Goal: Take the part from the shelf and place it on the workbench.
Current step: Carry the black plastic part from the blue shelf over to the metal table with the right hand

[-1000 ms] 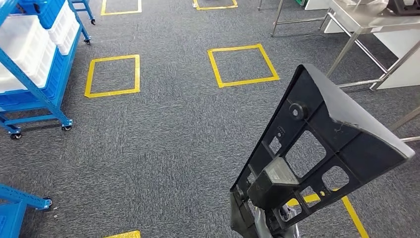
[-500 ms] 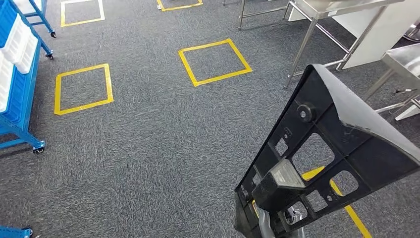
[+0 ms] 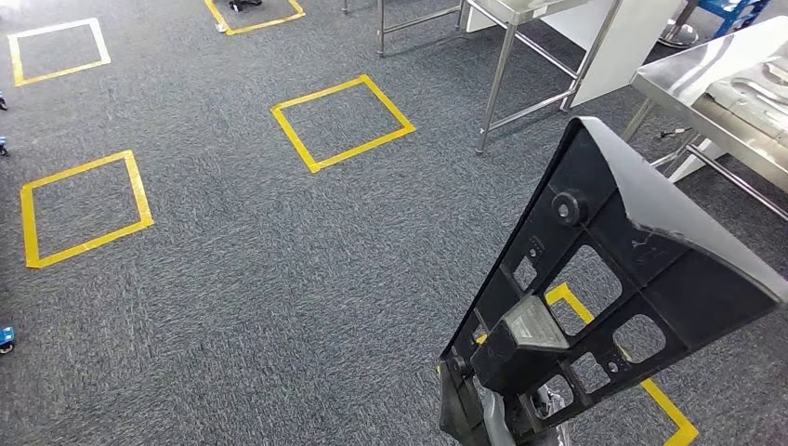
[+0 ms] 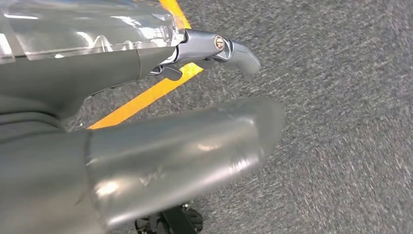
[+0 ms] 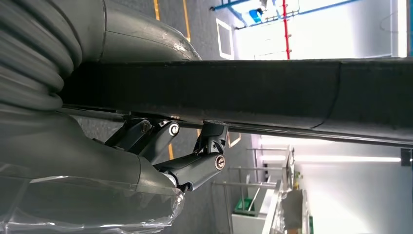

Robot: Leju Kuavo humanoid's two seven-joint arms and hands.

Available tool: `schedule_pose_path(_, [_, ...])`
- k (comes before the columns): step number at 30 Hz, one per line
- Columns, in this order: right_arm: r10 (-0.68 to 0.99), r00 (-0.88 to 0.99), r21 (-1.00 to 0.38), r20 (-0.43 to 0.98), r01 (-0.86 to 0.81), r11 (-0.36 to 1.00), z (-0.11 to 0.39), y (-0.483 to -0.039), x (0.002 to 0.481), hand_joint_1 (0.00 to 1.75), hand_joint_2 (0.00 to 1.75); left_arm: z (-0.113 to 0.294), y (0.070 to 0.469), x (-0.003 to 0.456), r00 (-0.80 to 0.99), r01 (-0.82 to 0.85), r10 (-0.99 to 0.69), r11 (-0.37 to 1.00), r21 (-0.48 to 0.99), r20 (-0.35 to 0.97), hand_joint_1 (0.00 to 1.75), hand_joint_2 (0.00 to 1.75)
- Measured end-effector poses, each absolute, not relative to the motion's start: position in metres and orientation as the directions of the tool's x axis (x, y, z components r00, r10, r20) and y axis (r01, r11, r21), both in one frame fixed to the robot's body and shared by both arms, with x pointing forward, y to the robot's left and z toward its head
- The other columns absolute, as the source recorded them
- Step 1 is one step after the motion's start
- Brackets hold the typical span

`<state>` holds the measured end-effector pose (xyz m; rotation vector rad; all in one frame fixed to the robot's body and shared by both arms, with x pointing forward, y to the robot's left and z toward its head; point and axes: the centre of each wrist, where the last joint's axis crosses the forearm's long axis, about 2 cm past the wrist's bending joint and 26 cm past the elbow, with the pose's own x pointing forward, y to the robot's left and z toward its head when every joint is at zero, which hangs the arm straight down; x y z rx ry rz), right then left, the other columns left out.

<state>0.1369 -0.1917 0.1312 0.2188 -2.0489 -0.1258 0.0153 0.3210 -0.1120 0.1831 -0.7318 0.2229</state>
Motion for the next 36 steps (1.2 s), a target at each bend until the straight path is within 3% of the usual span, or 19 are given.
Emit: schedule_pose_path(36, [-0.203, -0.465, 0.182, 0.862, -0.091, 0.979, 0.1344, -0.1931, 0.1357, 1.75, 1.75, -0.1121, 0.3182, 0.0168, 0.716, -0.254, 0.129, 0.964, 0.083, 0.686, 0.0, 0.0])
